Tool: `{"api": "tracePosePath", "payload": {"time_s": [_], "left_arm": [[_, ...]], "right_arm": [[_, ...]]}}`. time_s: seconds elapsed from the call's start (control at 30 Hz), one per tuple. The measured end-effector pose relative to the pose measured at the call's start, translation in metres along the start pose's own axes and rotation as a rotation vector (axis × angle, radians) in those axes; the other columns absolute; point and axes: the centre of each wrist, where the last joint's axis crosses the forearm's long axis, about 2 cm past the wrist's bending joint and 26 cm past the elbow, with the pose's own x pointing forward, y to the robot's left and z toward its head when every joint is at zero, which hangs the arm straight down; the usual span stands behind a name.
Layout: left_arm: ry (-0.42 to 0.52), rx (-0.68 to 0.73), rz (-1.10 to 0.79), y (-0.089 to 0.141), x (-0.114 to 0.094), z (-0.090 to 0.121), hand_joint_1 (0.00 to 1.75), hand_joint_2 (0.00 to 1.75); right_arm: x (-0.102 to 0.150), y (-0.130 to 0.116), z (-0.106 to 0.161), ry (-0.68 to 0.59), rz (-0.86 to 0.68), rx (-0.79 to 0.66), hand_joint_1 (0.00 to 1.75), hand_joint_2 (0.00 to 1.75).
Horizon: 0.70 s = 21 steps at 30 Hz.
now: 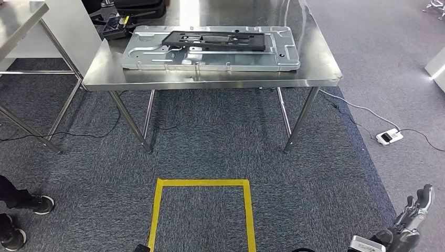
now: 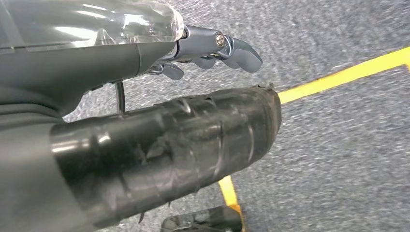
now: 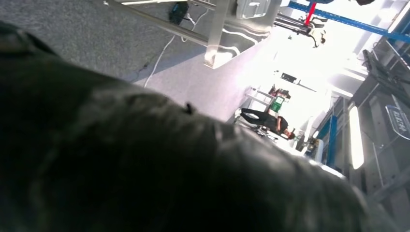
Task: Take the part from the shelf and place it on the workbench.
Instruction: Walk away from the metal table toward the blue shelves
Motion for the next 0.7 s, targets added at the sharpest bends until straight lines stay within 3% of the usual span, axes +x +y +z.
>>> {"api": "tracePosePath", "payload": {"time_s": [0.7], "left_arm": [[-0.001,0.005,0.004,0.0004,0.0006,-0.0005,0.00,0.00]], "right_arm": [[-0.0049,-0.0072,0.0009,0.004,0.027,-0.015,0.00,0.00]]}}
